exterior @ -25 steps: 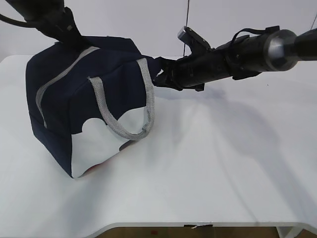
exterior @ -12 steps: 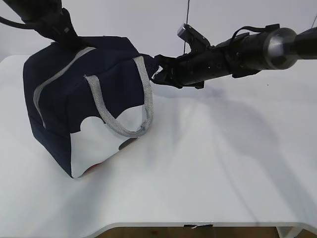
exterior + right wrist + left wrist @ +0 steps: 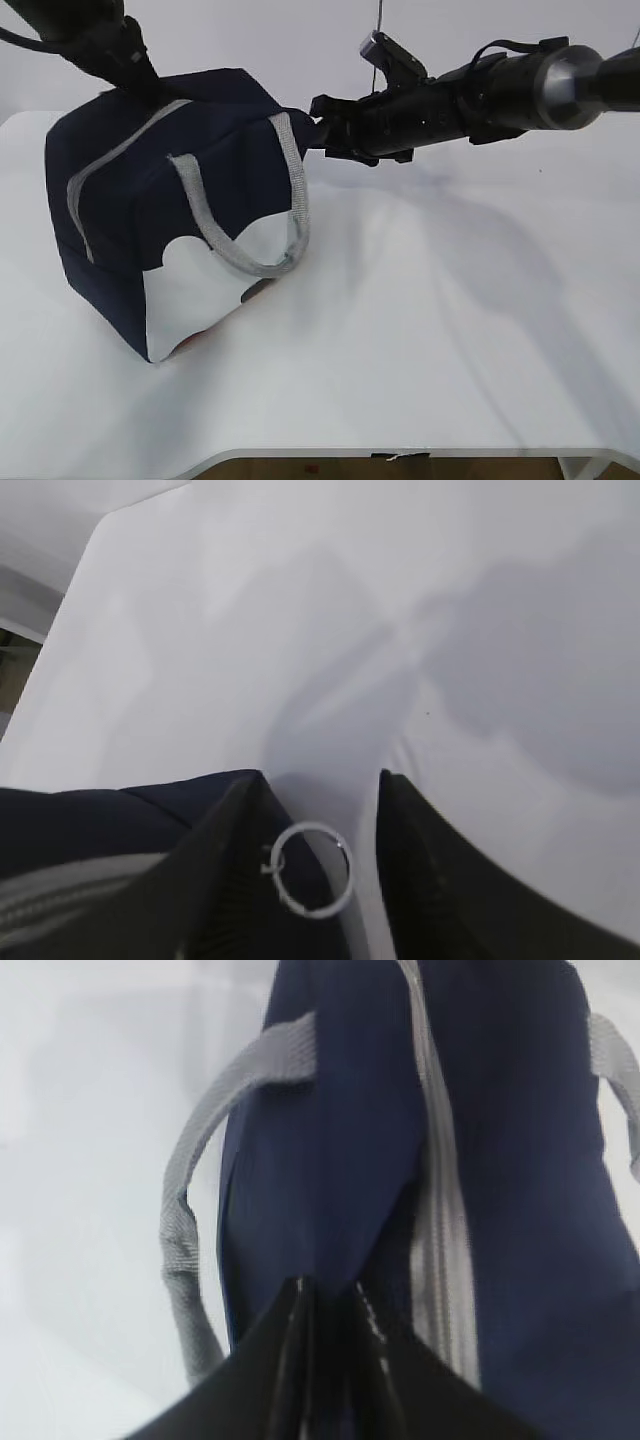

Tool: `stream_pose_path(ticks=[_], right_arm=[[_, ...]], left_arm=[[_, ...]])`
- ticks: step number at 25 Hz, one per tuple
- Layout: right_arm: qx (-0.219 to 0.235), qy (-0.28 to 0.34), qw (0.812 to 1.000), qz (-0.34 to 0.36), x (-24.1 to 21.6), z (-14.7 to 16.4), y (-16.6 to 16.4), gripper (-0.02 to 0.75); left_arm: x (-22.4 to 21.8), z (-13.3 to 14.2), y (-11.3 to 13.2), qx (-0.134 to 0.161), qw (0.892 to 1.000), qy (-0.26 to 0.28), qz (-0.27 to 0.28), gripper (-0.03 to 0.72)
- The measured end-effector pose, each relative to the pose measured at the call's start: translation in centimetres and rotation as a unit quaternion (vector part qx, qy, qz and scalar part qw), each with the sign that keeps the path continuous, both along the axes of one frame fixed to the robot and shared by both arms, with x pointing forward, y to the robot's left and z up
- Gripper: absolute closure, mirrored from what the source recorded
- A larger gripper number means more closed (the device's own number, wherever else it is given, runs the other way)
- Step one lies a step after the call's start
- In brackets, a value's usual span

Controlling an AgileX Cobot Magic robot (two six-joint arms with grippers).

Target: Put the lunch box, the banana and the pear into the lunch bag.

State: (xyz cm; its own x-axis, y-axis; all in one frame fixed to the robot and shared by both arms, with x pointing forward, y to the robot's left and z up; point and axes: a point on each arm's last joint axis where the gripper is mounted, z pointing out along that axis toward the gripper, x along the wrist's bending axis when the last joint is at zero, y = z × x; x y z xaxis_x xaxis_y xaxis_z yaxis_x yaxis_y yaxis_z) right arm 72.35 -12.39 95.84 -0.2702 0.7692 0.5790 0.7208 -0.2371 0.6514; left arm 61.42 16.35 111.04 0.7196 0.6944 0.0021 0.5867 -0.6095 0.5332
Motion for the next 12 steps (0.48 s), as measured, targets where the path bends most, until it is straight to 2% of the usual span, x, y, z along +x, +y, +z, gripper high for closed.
stream_pose_path(ticks=[3,7,12], right_arm=[[-0.019,-0.023,0.999,0.015,0.0,0.5,0.0,0.41],[-0.059,-0.091,0.993,0.049,-0.4,3.1,-0.1,0.406],[-0.09,-0.153,0.981,0.079,-1.1,6.0,-0.2,0.405]], left_arm=[[-0.1,0.2,0.0,-0.006,1.0,0.002,0.013,0.52],[-0.1,0.4,0.1,-0.014,0.999,0.006,0.031,0.382],[-0.1,0.4,0.1,-0.023,0.998,0.015,0.051,0.336]])
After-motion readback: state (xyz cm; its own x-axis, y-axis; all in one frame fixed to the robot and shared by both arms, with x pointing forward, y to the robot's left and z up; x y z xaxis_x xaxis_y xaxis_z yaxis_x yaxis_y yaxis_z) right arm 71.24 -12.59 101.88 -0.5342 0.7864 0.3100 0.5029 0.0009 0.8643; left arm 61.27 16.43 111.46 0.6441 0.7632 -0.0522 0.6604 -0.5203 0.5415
